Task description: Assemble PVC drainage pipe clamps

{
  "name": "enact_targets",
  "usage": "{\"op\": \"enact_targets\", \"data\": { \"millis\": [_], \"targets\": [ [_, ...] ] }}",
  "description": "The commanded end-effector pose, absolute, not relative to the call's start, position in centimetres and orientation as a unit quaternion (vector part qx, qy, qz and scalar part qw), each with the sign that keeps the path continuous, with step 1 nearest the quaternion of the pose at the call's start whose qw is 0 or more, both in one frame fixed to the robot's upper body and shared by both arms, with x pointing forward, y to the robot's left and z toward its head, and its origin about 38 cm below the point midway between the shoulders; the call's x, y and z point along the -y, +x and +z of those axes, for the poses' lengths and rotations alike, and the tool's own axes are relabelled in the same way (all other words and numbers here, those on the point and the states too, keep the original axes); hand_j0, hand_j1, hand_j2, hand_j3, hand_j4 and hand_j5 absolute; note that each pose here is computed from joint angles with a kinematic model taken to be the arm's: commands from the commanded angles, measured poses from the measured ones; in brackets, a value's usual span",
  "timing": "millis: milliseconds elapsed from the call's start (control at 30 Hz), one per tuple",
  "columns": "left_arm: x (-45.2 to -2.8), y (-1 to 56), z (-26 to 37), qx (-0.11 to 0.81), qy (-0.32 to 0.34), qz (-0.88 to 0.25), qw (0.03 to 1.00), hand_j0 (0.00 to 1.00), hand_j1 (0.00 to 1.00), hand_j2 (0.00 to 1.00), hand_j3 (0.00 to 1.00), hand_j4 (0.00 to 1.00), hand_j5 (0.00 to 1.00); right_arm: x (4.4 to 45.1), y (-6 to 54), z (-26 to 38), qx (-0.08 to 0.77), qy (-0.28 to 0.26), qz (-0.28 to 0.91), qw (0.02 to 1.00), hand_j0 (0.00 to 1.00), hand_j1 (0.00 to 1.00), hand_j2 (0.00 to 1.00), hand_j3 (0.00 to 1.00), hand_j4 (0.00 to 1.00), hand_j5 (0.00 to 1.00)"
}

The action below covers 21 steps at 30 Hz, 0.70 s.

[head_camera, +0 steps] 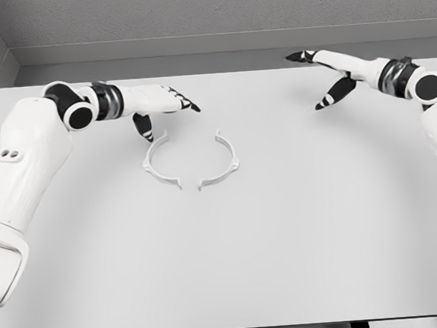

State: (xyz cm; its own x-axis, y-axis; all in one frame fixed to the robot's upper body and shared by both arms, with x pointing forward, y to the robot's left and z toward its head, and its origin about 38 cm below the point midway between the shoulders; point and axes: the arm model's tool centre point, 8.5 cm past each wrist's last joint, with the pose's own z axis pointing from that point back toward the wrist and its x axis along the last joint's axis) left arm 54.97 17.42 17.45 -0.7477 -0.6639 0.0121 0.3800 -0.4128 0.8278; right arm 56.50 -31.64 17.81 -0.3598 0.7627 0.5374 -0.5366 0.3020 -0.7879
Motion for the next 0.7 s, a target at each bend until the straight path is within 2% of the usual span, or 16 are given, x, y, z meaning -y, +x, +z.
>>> {"op": "enact_targets", "data": {
  "millis": [0, 167, 300, 400, 567, 600, 667],
  "targets": [
    [-16.9, 54.9, 17.4, 0.439, 0.162, -0.827, 0.312, 1.0, 1.0, 1.0, 1.0, 1.0, 1.0, 33.2, 56.4, 18.7, 0.589, -0.11, 0.573, 0.559, 1.0, 1.0, 1.0, 1.0, 1.0, 1.0],
    [-16.1, 55.0, 17.6, 0.454, 0.162, -0.82, 0.307, 1.0, 1.0, 1.0, 1.0, 1.0, 1.0, 33.5, 56.3, 20.8, 0.602, -0.133, 0.584, 0.528, 1.0, 1.0, 1.0, 1.0, 1.0, 1.0],
    [-15.2, 55.0, 17.8, 0.46, 0.159, -0.82, 0.302, 1.0, 1.0, 1.0, 1.0, 1.0, 1.0, 32.6, 55.8, 19.2, 0.597, -0.121, 0.59, 0.53, 1.0, 1.0, 1.0, 1.0, 1.0, 1.0],
    [-14.9, 55.0, 17.9, 0.467, 0.16, -0.816, 0.3, 1.0, 1.0, 1.0, 1.0, 1.0, 1.0, 31.3, 54.8, 20.1, 0.613, -0.132, 0.607, 0.488, 1.0, 1.0, 1.0, 1.0, 1.0, 1.0],
    [-14.6, 55.1, 18.2, 0.473, 0.162, -0.814, 0.297, 1.0, 1.0, 1.0, 1.0, 1.0, 1.0, 31.2, 54.3, 19.4, 0.615, -0.126, 0.606, 0.489, 1.0, 1.0, 1.0, 1.0, 1.0, 1.0],
    [-14.9, 55.3, 18.9, 0.474, 0.168, -0.812, 0.295, 1.0, 1.0, 1.0, 1.0, 1.0, 1.0, 31.3, 54.4, 19.2, 0.614, -0.124, 0.604, 0.492, 1.0, 1.0, 1.0, 1.0, 1.0, 1.0],
    [-18.5, 55.6, 20.7, 0.493, 0.186, -0.792, 0.309, 1.0, 1.0, 1.0, 1.0, 1.0, 1.0, 31.2, 54.4, 19.2, 0.614, -0.124, 0.605, 0.492, 1.0, 1.0, 1.0, 1.0, 1.0, 1.0]
  ]
}}
